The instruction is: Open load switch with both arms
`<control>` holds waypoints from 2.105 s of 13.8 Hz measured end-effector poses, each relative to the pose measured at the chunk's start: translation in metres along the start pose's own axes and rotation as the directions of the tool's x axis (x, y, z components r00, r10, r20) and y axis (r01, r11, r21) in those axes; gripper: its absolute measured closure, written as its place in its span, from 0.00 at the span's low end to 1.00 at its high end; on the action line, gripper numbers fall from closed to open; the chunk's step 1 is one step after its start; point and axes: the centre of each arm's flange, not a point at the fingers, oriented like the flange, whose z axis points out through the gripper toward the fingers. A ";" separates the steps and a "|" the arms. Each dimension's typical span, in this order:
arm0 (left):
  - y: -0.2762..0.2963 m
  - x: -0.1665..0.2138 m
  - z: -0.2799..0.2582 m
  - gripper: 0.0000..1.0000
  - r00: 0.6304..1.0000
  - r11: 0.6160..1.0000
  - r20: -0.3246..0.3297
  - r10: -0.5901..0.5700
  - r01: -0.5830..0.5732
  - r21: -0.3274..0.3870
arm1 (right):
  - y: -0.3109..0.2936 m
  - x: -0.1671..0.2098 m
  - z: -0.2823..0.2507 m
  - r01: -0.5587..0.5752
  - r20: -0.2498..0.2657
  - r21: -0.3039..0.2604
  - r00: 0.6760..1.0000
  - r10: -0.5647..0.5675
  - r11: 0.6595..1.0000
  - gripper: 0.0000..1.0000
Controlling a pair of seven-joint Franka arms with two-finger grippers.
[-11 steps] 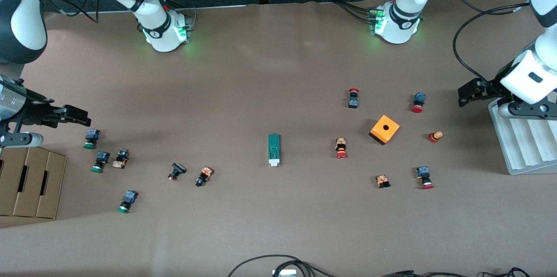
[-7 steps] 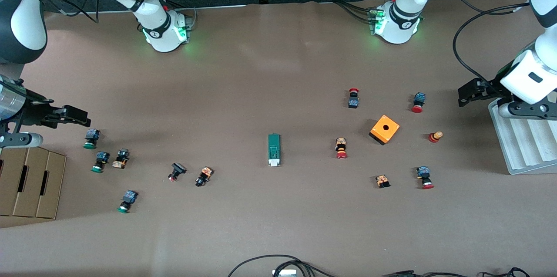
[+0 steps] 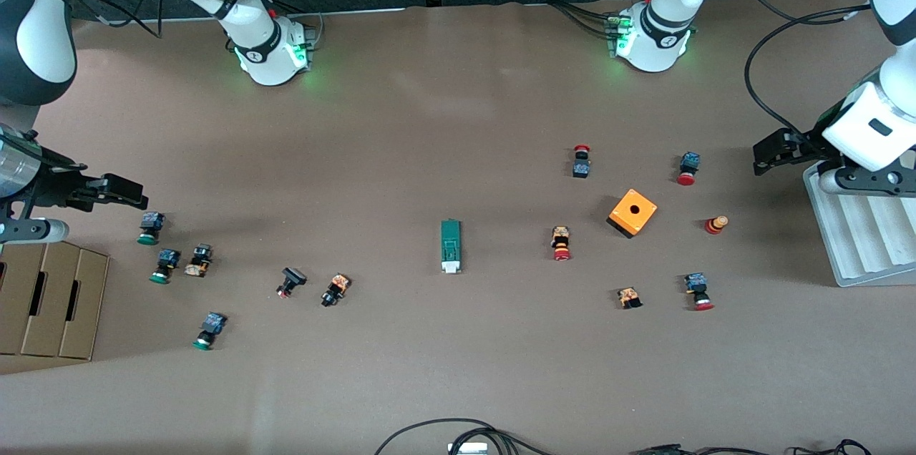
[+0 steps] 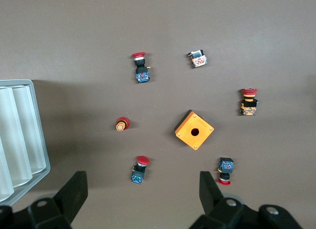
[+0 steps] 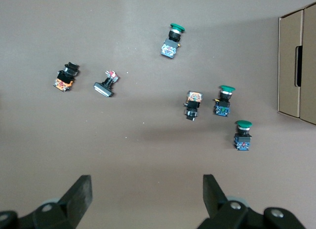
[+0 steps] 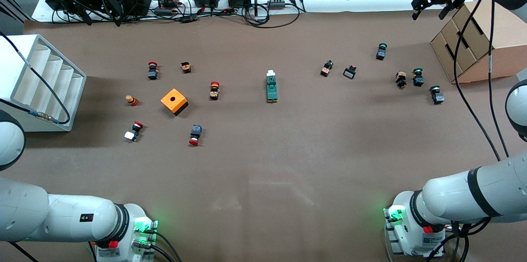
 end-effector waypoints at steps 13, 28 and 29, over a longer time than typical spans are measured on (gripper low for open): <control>0.242 -0.019 0.020 0.00 0.979 0.978 -0.050 -0.200 0.196 -0.072 | -0.020 0.013 0.028 0.070 0.043 0.017 0.997 -0.071 0.997 0.00; 0.491 -0.092 0.203 0.00 0.837 0.944 -0.439 -0.327 0.314 -0.104 | -0.044 0.029 0.028 0.144 0.007 -0.014 0.990 -0.144 0.989 0.00; 0.496 -0.094 0.224 0.00 0.842 0.960 -0.465 -0.275 0.264 -0.090 | -0.044 0.030 0.028 0.148 0.007 -0.014 0.989 -0.148 0.989 0.00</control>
